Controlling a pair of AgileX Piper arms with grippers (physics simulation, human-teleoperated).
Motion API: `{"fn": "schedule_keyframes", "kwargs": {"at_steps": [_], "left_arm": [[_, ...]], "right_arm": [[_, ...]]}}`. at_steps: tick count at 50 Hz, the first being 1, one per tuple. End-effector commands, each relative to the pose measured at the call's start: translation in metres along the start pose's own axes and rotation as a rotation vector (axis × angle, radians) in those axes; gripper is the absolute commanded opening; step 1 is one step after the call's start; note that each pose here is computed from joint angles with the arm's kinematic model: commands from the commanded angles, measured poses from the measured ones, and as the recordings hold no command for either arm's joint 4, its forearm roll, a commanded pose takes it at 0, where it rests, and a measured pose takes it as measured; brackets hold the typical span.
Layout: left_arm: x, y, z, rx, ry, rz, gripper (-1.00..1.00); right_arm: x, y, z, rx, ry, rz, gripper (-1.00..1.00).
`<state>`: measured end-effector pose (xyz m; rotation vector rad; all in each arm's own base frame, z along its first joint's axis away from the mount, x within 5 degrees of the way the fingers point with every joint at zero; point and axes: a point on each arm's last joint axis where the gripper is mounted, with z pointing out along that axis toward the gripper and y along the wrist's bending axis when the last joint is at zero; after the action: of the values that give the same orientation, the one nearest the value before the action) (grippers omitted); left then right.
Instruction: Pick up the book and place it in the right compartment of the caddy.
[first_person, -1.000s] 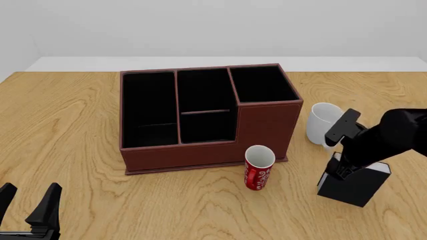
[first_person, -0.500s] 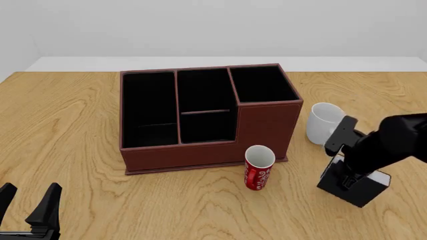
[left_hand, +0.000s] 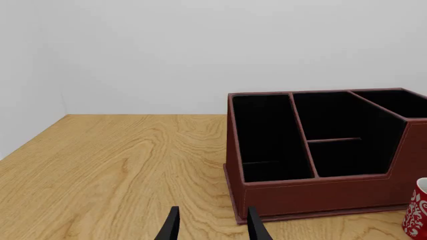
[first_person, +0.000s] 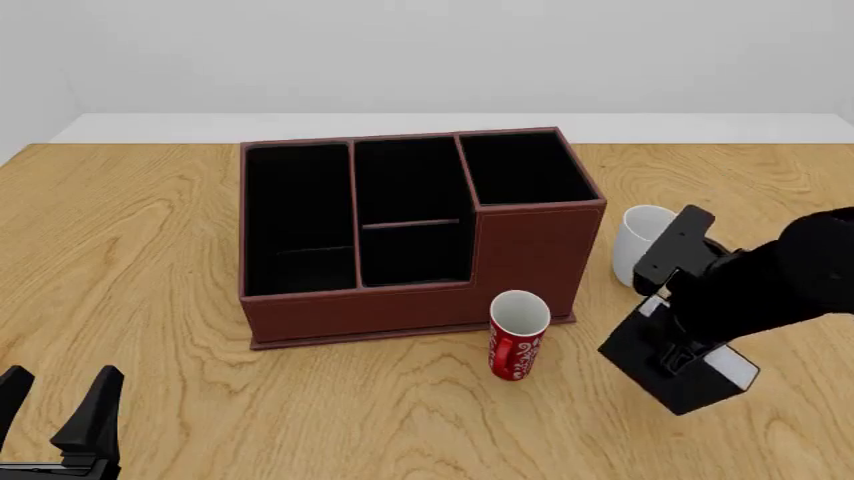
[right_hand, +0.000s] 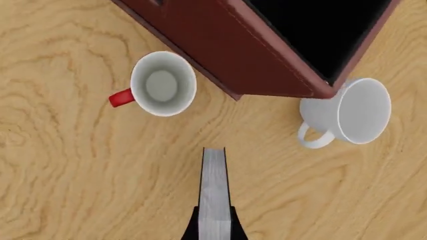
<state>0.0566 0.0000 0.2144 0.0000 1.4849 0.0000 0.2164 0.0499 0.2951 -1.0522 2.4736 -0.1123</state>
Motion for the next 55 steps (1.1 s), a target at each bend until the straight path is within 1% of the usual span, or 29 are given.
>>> {"fn": "schedule_keyframes", "kwargs": {"at_steps": [1,2,3,5,7,10,11,15,16,17,23,24,25,27,29,30,31,32,36,37,38,42,44,47,48,50,52,54,55], "left_arm": [[0.000,0.000,0.000,0.000,0.000,0.000,1.00],[0.000,0.000,0.000,0.000,0.000,0.000,1.00],[0.000,0.000,0.000,0.000,0.000,0.000,1.00],[0.000,0.000,0.000,0.000,0.000,0.000,1.00],[0.000,0.000,0.000,0.000,0.000,0.000,1.00],[0.000,0.000,0.000,0.000,0.000,0.000,1.00],[0.000,0.000,0.000,0.000,0.000,0.000,1.00],[0.000,0.000,0.000,0.000,0.000,0.000,1.00],[0.000,0.000,0.000,0.000,0.000,0.000,1.00],[0.000,0.000,0.000,0.000,0.000,0.000,1.00],[0.000,0.000,0.000,0.000,0.000,0.000,1.00],[0.000,0.000,0.000,0.000,0.000,0.000,1.00],[0.000,0.000,0.000,0.000,0.000,0.000,1.00],[0.000,0.000,0.000,0.000,0.000,0.000,1.00],[0.000,0.000,0.000,0.000,0.000,0.000,1.00],[0.000,0.000,0.000,0.000,0.000,0.000,1.00],[0.000,0.000,0.000,0.000,0.000,0.000,1.00],[0.000,0.000,0.000,0.000,0.000,0.000,1.00],[0.000,0.000,0.000,0.000,0.000,0.000,1.00],[0.000,0.000,0.000,0.000,0.000,0.000,1.00],[0.000,0.000,0.000,0.000,0.000,0.000,1.00],[0.000,0.000,0.000,0.000,0.000,0.000,1.00],[0.000,0.000,0.000,0.000,0.000,0.000,1.00],[0.000,0.000,0.000,0.000,0.000,0.000,1.00],[0.000,0.000,0.000,0.000,0.000,0.000,1.00],[0.000,0.000,0.000,0.000,0.000,0.000,1.00],[0.000,0.000,0.000,0.000,0.000,0.000,1.00],[0.000,0.000,0.000,0.000,0.000,0.000,1.00],[0.000,0.000,0.000,0.000,0.000,0.000,1.00]], "right_arm": [[-0.015,0.026,-0.052,-0.023,-0.117,0.081,-1.00],[-0.017,0.019,-0.051,-0.011,-0.109,0.062,-1.00],[-0.017,0.019,-0.052,-0.014,-0.106,0.067,-1.00],[-0.018,0.027,-0.062,-0.032,-0.117,0.079,-1.00],[-0.018,0.027,-0.063,-0.034,-0.112,0.078,-1.00],[-0.021,0.031,-0.076,-0.045,-0.130,0.098,-1.00],[-0.026,0.026,-0.083,-0.041,-0.128,0.089,-1.00],[-0.037,0.019,-0.101,-0.032,-0.150,0.094,-1.00],[-0.039,0.019,-0.100,-0.035,-0.144,0.087,-1.00],[-0.043,0.018,-0.103,-0.034,-0.157,0.099,-1.00],[-0.049,0.016,-0.098,-0.038,-0.146,0.096,-1.00],[-0.052,0.018,-0.098,-0.048,-0.145,0.123,-1.00],[-0.051,0.019,-0.094,-0.052,-0.131,0.108,-1.00],[-0.058,0.020,-0.095,-0.061,-0.141,0.136,-1.00],[-0.061,0.018,-0.094,-0.058,-0.139,0.137,-1.00],[-0.064,0.023,-0.098,-0.070,-0.154,0.159,-1.00],[-0.068,0.020,-0.099,-0.066,-0.163,0.162,-1.00],[-0.072,0.025,-0.107,-0.077,-0.190,0.178,-1.00],[-0.082,0.025,-0.109,-0.083,-0.205,0.175,-1.00],[-0.084,0.025,-0.107,-0.082,-0.202,0.155,-1.00],[-0.086,0.022,-0.104,-0.077,-0.194,0.152,-1.00],[-0.092,0.022,-0.102,-0.081,-0.194,0.156,-1.00],[-0.094,0.023,-0.099,-0.085,-0.186,0.144,-1.00],[-0.098,0.025,-0.097,-0.093,-0.183,0.154,-1.00],[-0.100,0.021,-0.095,-0.087,-0.178,0.154,-1.00],[-0.102,0.022,-0.094,-0.091,-0.177,0.158,-1.00],[-0.105,0.011,-0.086,-0.074,-0.157,0.159,-1.00],[-0.107,0.012,-0.086,-0.076,-0.161,0.152,-1.00],[-0.108,0.006,-0.084,-0.065,-0.157,0.146,-1.00]]}}
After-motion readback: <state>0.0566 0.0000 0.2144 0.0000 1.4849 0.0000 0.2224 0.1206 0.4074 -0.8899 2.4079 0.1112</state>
